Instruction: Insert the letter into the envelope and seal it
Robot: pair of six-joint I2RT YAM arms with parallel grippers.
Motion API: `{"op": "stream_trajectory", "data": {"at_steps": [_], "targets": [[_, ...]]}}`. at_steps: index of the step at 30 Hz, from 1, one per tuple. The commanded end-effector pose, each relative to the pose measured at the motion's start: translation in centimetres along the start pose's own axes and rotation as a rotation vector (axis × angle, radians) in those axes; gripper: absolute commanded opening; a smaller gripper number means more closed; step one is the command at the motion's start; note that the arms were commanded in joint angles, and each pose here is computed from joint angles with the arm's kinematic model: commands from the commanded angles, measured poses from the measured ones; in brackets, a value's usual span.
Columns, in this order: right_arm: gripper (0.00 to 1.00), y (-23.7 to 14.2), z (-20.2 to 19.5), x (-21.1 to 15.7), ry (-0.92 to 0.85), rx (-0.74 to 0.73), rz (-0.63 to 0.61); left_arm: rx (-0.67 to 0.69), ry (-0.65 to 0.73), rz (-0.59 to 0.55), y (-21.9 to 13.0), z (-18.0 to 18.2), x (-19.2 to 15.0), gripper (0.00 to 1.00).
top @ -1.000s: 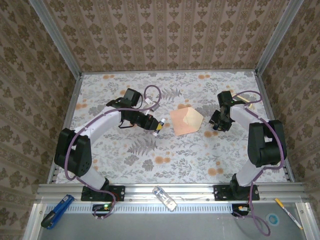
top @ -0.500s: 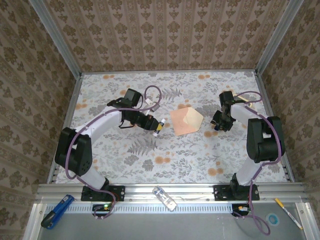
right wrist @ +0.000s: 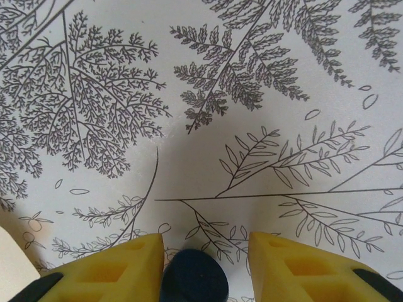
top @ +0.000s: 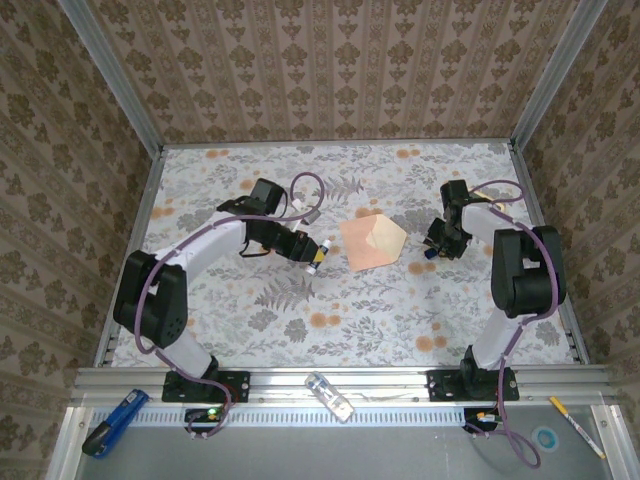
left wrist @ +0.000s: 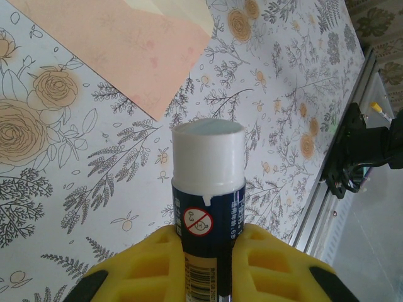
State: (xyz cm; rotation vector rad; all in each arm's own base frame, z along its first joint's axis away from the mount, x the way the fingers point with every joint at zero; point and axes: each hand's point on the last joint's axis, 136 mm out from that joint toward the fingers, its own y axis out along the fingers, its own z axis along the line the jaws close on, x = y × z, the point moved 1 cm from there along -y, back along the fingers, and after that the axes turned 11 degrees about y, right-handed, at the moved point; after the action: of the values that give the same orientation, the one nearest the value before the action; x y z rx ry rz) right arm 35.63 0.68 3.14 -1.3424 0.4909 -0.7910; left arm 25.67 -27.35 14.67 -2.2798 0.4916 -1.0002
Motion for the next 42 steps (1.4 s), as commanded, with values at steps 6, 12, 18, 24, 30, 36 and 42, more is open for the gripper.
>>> {"op": "stream_trajectory", "data": {"at_steps": [6, 12, 18, 24, 30, 36, 42], "targets": [[0.41, 0.0, 1.0, 0.6, 0.013, 0.03, 0.003, -0.022, 0.005, -0.01, -0.3, 0.0, 0.8, 0.1], [0.43, 0.0, 0.2, 0.0, 0.077, 0.016, 0.007, -0.024, 0.005, -0.005, -0.2, 0.0, 0.5, 0.1], [0.43, -0.3, -1.3, -0.8, 0.228, -0.015, 0.0, -0.027, 0.009, -0.007, -0.2, 0.0, 0.5, 0.1], [0.42, 0.3, -2.0, -1.6, 0.313, -0.052, 0.036, -0.029, 0.008, -0.01, -0.2, 0.0, 0.3, 0.1], [0.41, 0.4, -2.1, -1.9, 0.346, -0.049, 0.044, -0.025, 0.01, -0.015, -0.4, 0.0, 0.2, 0.1], [0.41, 0.4, -1.9, -2.3, 0.371, -0.037, 0.063, -0.029, 0.01, -0.016, -0.3, 0.0, 0.2, 0.1], [0.44, 0.4, -2.1, -2.9, 0.392, -0.026, 0.079, -0.03, 0.005, -0.014, -0.3, 0.2, 0.2, 0.1]]}}
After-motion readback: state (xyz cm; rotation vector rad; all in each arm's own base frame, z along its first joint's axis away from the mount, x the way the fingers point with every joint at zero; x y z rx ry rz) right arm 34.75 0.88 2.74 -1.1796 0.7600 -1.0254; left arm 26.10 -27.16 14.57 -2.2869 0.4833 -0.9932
